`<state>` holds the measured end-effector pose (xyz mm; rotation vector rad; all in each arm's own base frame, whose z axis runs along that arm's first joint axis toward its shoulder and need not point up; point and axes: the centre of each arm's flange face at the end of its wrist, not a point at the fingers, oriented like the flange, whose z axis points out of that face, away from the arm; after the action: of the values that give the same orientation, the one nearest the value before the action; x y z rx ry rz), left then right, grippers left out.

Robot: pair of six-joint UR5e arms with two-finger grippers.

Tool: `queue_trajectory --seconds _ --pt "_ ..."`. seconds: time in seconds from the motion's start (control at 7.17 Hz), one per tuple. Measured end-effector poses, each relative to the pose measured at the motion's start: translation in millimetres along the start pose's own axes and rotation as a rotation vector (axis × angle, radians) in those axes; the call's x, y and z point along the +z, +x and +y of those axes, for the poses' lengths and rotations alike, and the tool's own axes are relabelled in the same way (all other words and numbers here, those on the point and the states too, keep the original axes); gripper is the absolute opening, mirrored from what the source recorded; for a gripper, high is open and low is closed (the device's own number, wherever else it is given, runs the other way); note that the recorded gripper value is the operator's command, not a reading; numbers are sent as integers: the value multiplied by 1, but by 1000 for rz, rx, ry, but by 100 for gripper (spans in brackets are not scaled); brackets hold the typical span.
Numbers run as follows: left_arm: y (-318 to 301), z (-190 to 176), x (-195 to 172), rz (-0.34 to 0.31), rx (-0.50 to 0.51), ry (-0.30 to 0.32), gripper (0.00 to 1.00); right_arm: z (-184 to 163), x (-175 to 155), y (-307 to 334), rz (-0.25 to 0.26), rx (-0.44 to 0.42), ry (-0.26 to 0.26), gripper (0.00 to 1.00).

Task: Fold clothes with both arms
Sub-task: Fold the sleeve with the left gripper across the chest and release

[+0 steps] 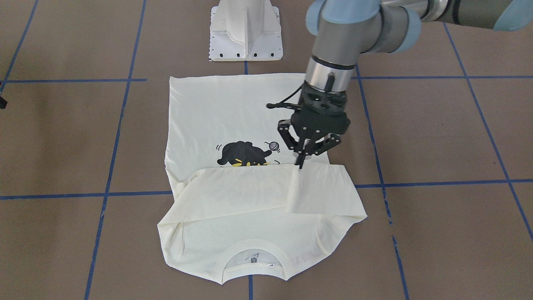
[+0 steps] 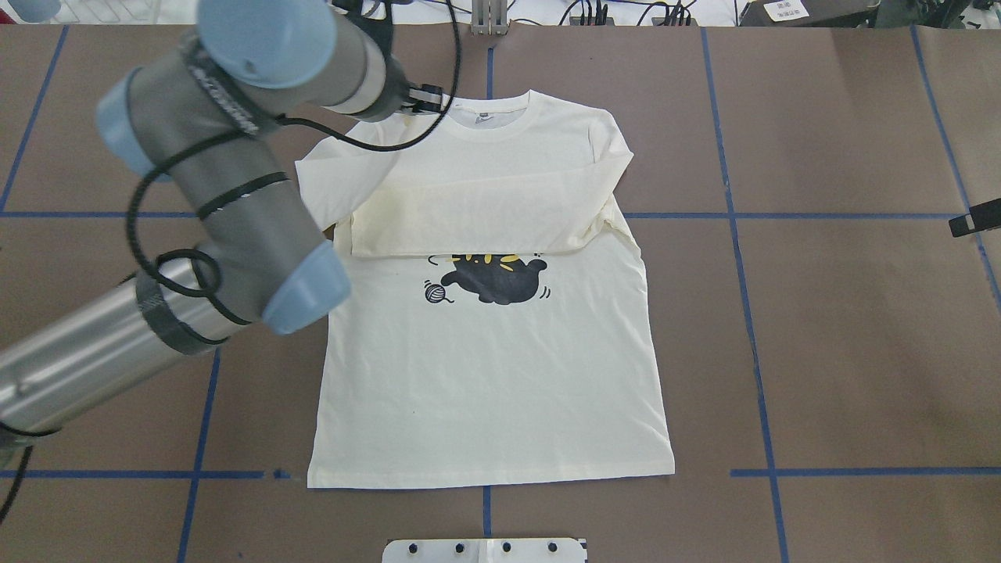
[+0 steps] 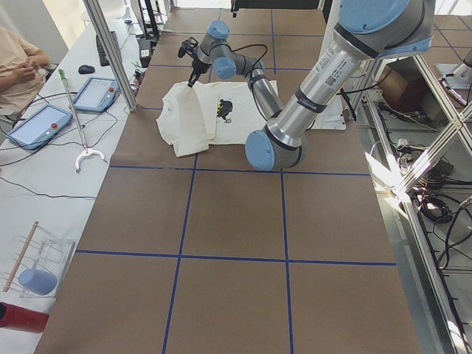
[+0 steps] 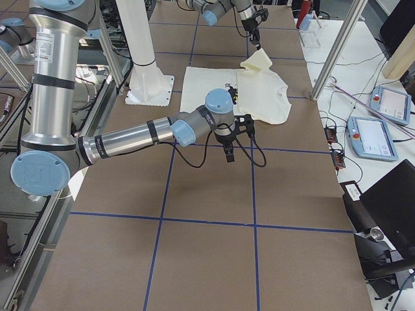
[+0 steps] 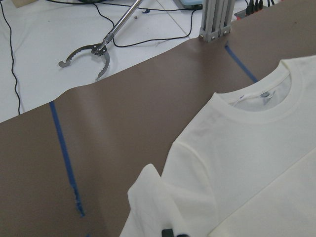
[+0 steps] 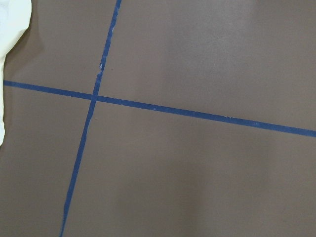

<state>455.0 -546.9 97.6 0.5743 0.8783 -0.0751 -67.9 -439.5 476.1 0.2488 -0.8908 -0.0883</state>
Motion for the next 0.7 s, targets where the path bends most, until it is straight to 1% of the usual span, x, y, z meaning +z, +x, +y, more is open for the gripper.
queue_trajectory --seconds 0.14,0.28,0.56,0.7 --pt "63 17 27 -48 -63 19 0 0 0 0 0 0 0 100" --pt "103 40 53 -81 -89 37 0 0 1 1 0 1 -1 100" --pt "143 66 93 -103 -93 56 0 1 0 2 1 4 -2 100" --pt "158 78 105 -90 -84 60 0 2 0 2 1 4 -3 100"
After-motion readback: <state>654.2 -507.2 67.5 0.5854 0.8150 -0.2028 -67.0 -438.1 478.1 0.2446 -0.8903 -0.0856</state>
